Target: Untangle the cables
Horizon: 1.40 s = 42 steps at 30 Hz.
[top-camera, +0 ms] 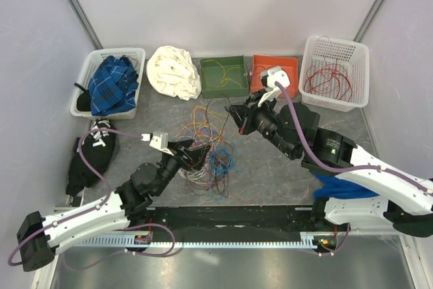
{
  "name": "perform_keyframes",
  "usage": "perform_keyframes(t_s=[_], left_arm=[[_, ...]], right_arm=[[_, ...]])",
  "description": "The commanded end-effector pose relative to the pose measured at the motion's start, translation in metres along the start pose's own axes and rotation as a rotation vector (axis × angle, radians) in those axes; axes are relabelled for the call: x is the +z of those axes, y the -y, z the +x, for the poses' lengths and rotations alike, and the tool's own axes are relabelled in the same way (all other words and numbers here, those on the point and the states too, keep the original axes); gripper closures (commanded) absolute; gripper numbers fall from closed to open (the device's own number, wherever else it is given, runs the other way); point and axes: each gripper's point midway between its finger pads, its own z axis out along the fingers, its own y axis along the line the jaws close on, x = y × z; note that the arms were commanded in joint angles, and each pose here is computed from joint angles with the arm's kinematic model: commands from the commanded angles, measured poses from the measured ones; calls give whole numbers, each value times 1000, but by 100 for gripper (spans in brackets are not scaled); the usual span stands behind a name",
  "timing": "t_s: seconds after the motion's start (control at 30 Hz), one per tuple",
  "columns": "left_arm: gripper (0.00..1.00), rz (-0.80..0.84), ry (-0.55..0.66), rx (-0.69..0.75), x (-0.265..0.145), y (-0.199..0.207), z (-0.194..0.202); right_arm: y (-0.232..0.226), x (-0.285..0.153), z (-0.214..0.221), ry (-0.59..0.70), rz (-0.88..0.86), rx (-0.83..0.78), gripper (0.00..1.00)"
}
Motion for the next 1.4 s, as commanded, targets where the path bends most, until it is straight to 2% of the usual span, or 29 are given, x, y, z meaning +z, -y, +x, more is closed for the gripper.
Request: perform_keyframes(t_s=[0.0, 0.2, 0.3, 0.4, 0.5, 0.53, 0.6, 0.67, 0.73, 0.77, 0.8, 0.83, 0.87, 0.9, 0.93, 0.97, 1.0, 1.03, 1.13, 1.37], left_arm=[[9, 52, 50, 67, 12, 20, -23], [9, 45, 20, 94, 22, 21, -12], [16, 17, 6, 112, 29, 18, -7], [30, 16, 4, 137, 36, 21, -8], [56, 37, 27, 163, 43, 33, -20], [76, 39, 34, 174, 47, 38, -27], [98, 48, 66, 199, 51, 51, -50], [98, 27, 57, 225, 51, 53, -63], [98, 25, 104, 202, 50, 70, -101], [98, 5, 64, 215, 49, 70, -101], [98, 18, 106, 191, 48, 87, -134], [98, 19, 108, 190, 47, 93, -146], [98, 2, 64, 217, 47, 93, -145], [98, 25, 108, 197, 46, 111, -178], [98, 43, 102, 204, 45, 119, -186], [98, 38, 60, 235, 49, 121, -183], [98, 66, 93, 220, 46, 137, -209], [98, 87, 93, 224, 46, 145, -216], [98, 103, 94, 239, 51, 161, -235], [98, 137, 115, 284, 61, 184, -260]], right_arm=[[-15, -14, -41, 62, -50, 11, 100], [-21, -24, -63, 89, -77, 7, 100], [-24, -28, -66, 91, -98, 18, 100], [-24, -32, -67, 93, -109, 23, 100], [-20, -35, -65, 94, -98, 24, 100], [-17, -37, -64, 95, -92, 25, 100], [-9, -41, -62, 102, -70, 26, 100], [0, -45, -60, 109, -40, 26, 100], [13, -51, -50, 105, -12, 20, 100], [18, -52, -44, 102, 5, 16, 100], [30, -55, -32, 91, 34, 4, 100], [35, -56, -25, 84, 47, -1, 100], [38, -56, -17, 72, 51, -9, 96], [45, -56, 0, 42, 56, -27, 84], [48, -56, 8, 26, 60, -39, 57], [51, -55, 18, 2, 66, -51, 47], [57, -56, 28, -17, 81, -64, 39], [61, -56, 32, -22, 93, -68, 31], [65, -62, 33, -14, 96, -66, 26], [51, -73, 9, 61, 0, -50, 26]])
